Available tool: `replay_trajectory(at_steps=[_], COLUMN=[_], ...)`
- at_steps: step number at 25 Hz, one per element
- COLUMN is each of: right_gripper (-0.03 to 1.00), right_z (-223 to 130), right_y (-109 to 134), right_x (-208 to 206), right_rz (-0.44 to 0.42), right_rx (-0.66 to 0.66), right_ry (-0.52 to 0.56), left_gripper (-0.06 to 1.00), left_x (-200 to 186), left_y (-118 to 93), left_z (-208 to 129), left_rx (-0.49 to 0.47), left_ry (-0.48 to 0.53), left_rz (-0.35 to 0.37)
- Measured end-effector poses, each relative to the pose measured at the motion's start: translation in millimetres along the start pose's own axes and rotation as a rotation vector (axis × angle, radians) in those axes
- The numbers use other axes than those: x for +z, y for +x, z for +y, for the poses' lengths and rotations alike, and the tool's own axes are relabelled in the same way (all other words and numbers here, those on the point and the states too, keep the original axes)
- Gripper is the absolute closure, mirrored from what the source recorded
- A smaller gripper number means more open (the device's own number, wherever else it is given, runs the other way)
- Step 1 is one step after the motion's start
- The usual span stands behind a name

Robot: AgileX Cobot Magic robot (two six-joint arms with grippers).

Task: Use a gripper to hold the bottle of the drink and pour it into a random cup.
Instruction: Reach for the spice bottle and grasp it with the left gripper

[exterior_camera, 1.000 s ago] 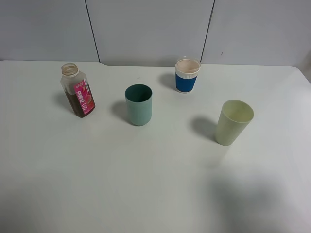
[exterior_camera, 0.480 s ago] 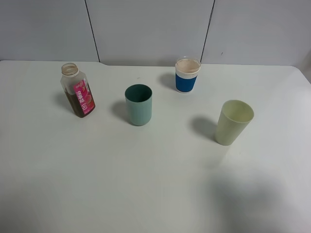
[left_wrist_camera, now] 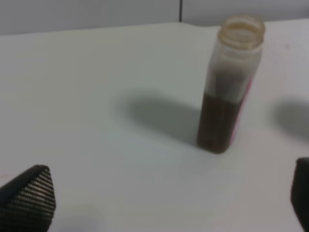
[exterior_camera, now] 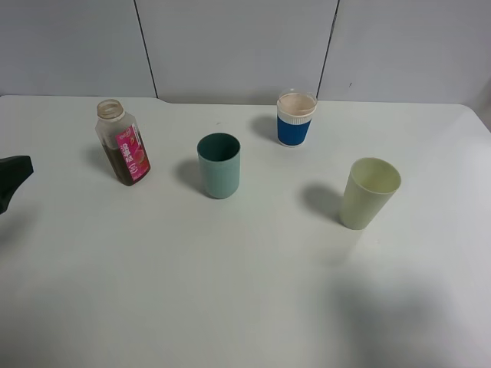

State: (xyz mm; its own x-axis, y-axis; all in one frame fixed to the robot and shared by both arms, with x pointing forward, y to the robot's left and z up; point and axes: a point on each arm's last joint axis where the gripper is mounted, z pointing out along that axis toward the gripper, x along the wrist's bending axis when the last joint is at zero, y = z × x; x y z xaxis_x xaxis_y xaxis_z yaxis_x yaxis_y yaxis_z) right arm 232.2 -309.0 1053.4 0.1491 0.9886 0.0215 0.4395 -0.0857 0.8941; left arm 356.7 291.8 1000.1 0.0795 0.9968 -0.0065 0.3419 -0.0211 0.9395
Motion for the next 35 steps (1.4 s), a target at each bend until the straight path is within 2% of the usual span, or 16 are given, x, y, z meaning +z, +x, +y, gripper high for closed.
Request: replay_trajectory(at_steps=[8, 14, 22, 29, 35], right_gripper=[-0.03, -0.03, -0.03, -0.03, -0.03], right_z=[0, 0, 0, 0, 0], right_y=[0, 0, 0, 0, 0], right_x=[0, 0, 0, 0, 0], right_rz=[0.000, 0.000, 0.000, 0.000, 0.000], right_rx=[0.000, 0.000, 0.000, 0.000, 0.000], right_ry=[0.000, 0.000, 0.000, 0.000, 0.000], left_gripper=[-0.01, -0.01, -0.01, -0.01, -0.01], left_x=[26, 48, 78, 101, 114], left_y=[0, -2, -6, -11, -13], left_z=[-3, -8, -37, -56, -73], left_rx=[0.026, 0.048, 0.018, 0.014, -0.009], left_ry=[0.015, 0.020, 0.035, 0.004, 0.001], left_rz=[0.005, -0.022, -0.072, -0.127, -0.147])
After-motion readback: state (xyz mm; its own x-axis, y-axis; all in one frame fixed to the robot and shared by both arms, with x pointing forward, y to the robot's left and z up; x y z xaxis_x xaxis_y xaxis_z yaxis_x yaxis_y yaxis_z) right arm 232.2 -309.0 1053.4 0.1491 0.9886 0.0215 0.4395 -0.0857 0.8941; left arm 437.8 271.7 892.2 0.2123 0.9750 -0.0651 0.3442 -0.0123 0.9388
